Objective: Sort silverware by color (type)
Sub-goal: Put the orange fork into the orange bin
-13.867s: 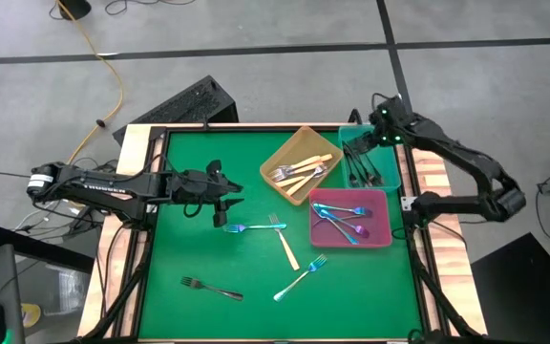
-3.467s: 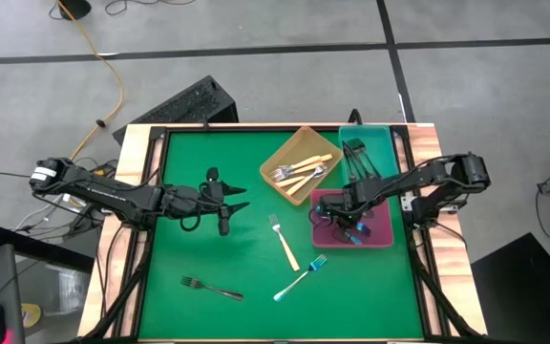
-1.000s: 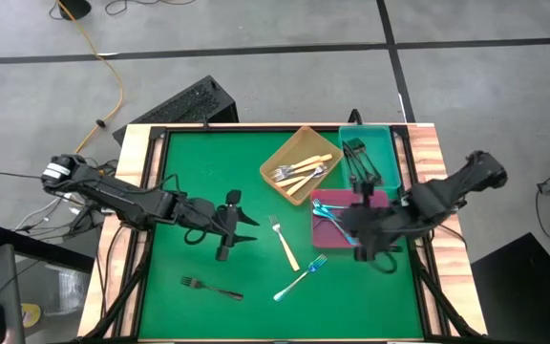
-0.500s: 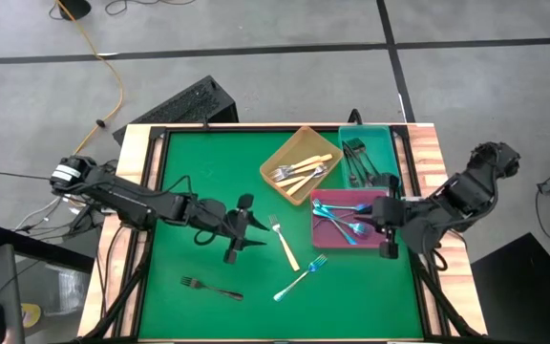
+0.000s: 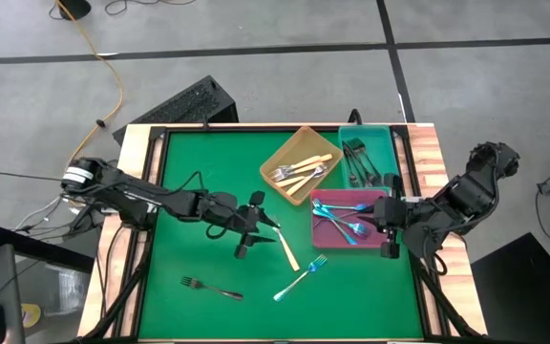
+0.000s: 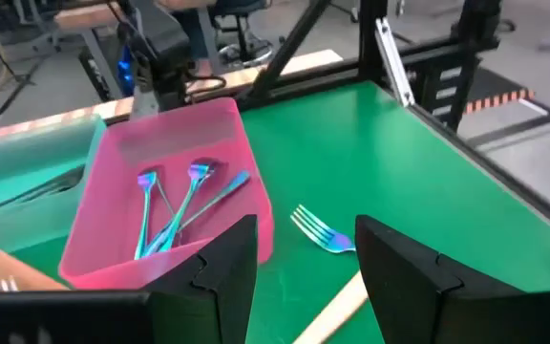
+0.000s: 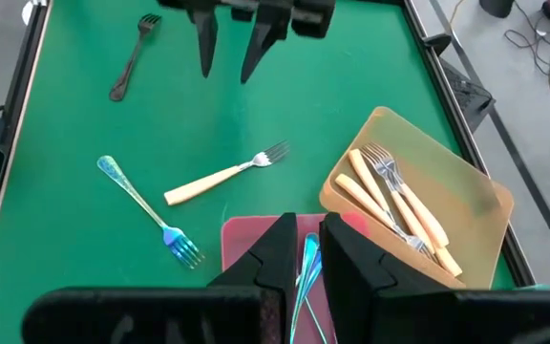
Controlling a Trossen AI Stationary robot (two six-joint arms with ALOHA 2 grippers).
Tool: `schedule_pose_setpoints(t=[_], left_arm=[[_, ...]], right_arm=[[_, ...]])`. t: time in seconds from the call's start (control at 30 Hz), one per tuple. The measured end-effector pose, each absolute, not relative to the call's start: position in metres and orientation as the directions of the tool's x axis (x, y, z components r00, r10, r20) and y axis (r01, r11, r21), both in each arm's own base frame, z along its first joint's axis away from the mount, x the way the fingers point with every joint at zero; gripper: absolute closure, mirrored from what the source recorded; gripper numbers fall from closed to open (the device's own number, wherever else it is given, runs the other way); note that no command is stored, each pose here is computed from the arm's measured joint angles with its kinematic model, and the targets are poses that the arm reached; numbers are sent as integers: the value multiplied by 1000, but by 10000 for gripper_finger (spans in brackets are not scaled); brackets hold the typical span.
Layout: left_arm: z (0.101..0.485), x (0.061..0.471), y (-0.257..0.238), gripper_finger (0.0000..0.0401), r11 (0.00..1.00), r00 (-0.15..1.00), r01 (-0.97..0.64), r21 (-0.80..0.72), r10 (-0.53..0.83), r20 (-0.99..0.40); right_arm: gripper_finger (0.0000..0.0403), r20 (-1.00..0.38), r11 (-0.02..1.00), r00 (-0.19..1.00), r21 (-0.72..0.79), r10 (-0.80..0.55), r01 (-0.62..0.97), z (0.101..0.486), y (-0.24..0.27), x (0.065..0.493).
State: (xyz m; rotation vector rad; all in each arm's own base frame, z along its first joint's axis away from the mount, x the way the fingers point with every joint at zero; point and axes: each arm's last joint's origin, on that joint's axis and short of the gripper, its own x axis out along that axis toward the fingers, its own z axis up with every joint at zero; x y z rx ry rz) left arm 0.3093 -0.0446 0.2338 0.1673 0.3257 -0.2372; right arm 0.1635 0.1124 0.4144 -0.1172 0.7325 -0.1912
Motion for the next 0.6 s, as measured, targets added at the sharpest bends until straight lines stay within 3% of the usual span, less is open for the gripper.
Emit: schedule_pose_setpoints(t=[0.6], left_arm=[[216, 377, -53, 240, 872, 833, 439, 218, -304, -462]], right_arm=[[330, -656, 976, 724, -142, -216, 163, 414, 112, 163]])
